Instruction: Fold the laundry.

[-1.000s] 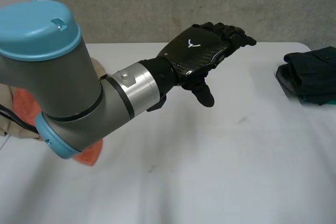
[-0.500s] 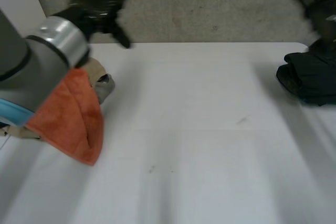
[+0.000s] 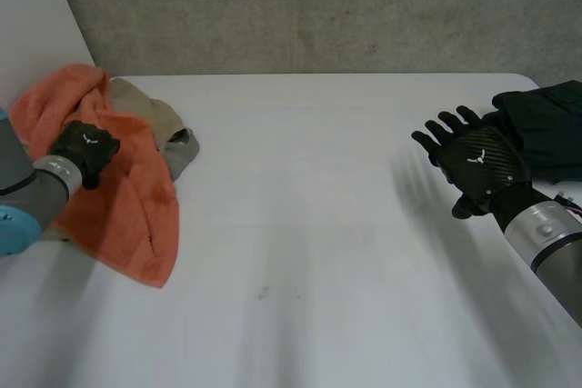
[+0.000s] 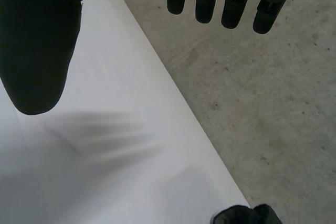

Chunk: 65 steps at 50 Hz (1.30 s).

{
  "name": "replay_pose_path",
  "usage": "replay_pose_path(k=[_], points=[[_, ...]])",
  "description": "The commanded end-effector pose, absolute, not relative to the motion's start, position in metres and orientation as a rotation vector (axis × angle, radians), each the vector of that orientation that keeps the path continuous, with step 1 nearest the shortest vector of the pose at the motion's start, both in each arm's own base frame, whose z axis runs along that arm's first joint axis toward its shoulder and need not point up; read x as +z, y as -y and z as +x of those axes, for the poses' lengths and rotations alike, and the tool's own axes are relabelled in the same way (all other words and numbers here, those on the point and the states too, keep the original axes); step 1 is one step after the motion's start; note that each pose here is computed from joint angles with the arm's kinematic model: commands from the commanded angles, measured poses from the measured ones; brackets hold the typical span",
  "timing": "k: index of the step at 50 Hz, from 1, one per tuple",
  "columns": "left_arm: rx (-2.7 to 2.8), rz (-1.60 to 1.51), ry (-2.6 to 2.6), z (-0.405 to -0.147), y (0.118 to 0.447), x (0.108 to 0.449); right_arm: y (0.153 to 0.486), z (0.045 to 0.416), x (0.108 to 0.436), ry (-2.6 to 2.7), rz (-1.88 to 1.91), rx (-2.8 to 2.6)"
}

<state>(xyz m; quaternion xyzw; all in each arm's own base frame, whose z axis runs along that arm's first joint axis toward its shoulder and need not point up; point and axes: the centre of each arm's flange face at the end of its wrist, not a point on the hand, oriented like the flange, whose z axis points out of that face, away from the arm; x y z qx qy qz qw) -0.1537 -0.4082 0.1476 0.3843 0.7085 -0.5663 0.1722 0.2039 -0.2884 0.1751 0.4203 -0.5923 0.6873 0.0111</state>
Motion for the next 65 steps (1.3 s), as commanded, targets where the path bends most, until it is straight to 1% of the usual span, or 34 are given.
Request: replay_pose_path(k=[1,3,4,6,7,9,10,13,17,19,20,22,26,29,33,37,38,41,42,45,48,51,56,57,60,61,63,64,65], points=[[-1.719,1.074,-1.948,-0.192,0.392,0.179,0.291,0.195,0.184,1.831,1.253,2.142],[-1.793,1.05,-1.922,-0.206,0.382,0.2,0.291,0.194,0.19,1.82,1.237,2.148],[-1.868,1.035,-1.914,-0.219,0.371,0.216,0.291,0.193,0.197,1.813,1.215,2.149],[-1.96,1.02,-1.91,-0.233,0.359,0.234,0.29,0.192,0.204,1.819,1.193,2.148],[-2.054,1.014,-1.916,-0.248,0.346,0.249,0.289,0.191,0.208,1.835,1.173,2.147],[-2.147,1.009,-1.92,-0.262,0.333,0.263,0.291,0.19,0.215,1.866,1.134,2.141],[-2.229,0.991,-1.916,-0.27,0.323,0.277,0.292,0.189,0.217,1.882,1.121,2.136],[-2.287,0.967,-1.914,-0.274,0.319,0.285,0.29,0.187,0.217,1.988,1.087,2.094],[-2.191,1.013,-1.973,-0.274,0.324,0.258,0.283,0.188,0.213,2.083,1.089,2.069],[-2.077,1.016,-1.996,-0.257,0.337,0.243,0.282,0.188,0.209,2.12,1.088,2.072],[-1.993,0.994,-2.019,-0.238,0.348,0.234,0.282,0.189,0.209,2.119,1.09,2.075],[-1.923,1.007,-2.067,-0.224,0.351,0.225,0.282,0.189,0.208,2.115,1.102,2.075],[-1.992,1.165,-2.133,-0.237,0.34,0.221,0.282,0.19,0.208,2.105,1.114,2.072],[-2.004,1.201,-2.134,-0.24,0.338,0.22,0.282,0.19,0.206,2.116,1.114,2.069],[-1.966,1.215,-2.161,-0.24,0.34,0.208,0.281,0.19,0.202,2.125,1.115,2.062],[-1.884,1.225,-2.212,-0.234,0.35,0.183,0.281,0.189,0.197,2.128,1.113,2.057],[-1.85,1.234,-2.22,-0.231,0.354,0.172,0.282,0.189,0.197,2.128,1.111,2.057],[-1.787,1.247,-2.229,-0.224,0.362,0.154,0.282,0.189,0.193,2.142,1.114,2.045],[-1.746,1.271,-2.231,-0.221,0.366,0.141,0.282,0.189,0.191,2.149,1.114,2.041],[-1.69,1.286,-2.198,-0.215,0.375,0.127,0.283,0.189,0.188,2.161,1.117,2.031],[-1.674,1.261,-2.164,-0.21,0.382,0.124,0.283,0.189,0.186,2.17,1.118,2.024],[-1.724,1.209,-2.098,-0.21,0.39,0.13,0.283,0.189,0.185,2.17,1.114,2.019],[-1.833,1.112,-1.981,-0.225,0.393,0.146,0.283,0.189,0.184,2.174,1.112,2.014],[-1.89,1.083,-1.942,-0.237,0.387,0.161,0.284,0.188,0.184,2.172,1.109,2.015],[-1.99,1.048,-1.896,-0.258,0.373,0.186,0.283,0.189,0.184,2.174,1.11,2.013],[-2.051,1.042,-1.883,-0.271,0.362,0.2,0.283,0.189,0.185,2.172,1.11,2.015],[-2.117,1.054,-1.879,-0.285,0.349,0.21,0.283,0.188,0.185,2.168,1.107,2.017],[-2.197,1.071,-1.872,-0.302,0.333,0.223,0.283,0.188,0.187,2.163,1.103,2.02],[-2.244,1.08,-1.867,-0.312,0.324,0.231,0.283,0.188,0.187,2.166,1.102,2.019]])
